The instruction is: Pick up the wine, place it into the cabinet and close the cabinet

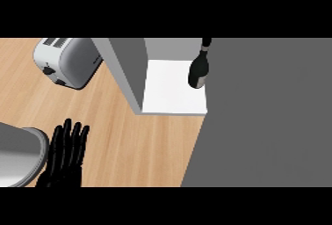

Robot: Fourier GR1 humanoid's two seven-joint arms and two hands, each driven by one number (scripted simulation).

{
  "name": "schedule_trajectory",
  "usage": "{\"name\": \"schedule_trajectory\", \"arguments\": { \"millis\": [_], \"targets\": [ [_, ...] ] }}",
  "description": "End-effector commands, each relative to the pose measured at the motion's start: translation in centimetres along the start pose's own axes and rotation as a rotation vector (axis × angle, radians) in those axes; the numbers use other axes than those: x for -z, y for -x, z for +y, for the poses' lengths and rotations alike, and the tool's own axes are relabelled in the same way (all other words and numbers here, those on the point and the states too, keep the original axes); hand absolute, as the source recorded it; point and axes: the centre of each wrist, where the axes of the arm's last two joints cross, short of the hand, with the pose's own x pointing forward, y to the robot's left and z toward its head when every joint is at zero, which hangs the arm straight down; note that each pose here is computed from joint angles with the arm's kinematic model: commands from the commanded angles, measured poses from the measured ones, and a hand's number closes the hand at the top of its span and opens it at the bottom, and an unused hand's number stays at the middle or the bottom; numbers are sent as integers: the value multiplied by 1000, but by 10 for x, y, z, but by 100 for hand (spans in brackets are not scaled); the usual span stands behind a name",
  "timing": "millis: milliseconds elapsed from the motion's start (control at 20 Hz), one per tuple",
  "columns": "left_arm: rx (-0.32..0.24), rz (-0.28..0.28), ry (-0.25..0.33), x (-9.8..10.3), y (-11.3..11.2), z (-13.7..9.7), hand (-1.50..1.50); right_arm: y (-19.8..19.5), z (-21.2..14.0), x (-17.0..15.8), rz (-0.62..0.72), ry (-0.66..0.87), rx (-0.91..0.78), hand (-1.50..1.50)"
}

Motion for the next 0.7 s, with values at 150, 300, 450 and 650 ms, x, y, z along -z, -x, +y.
{"name": "schedule_trajectory", "arguments": {
  "millis": [150, 300, 450, 650],
  "targets": [
    [8, -23, -16, -3, -28, 40, -150, -35, 32, 8, -81, -136, 116, 150],
    [0, -18, -18, -12, -28, 42, -150, -35, 46, 28, -113, -145, 139, 150],
    [-2, -20, -10, -14, -37, 56, -150, -36, 51, 41, -123, -146, 121, 150],
    [-9, -13, 1, -13, -45, 79, -150, -33, 58, 66, -115, -101, 123, 150]
  ]
}}
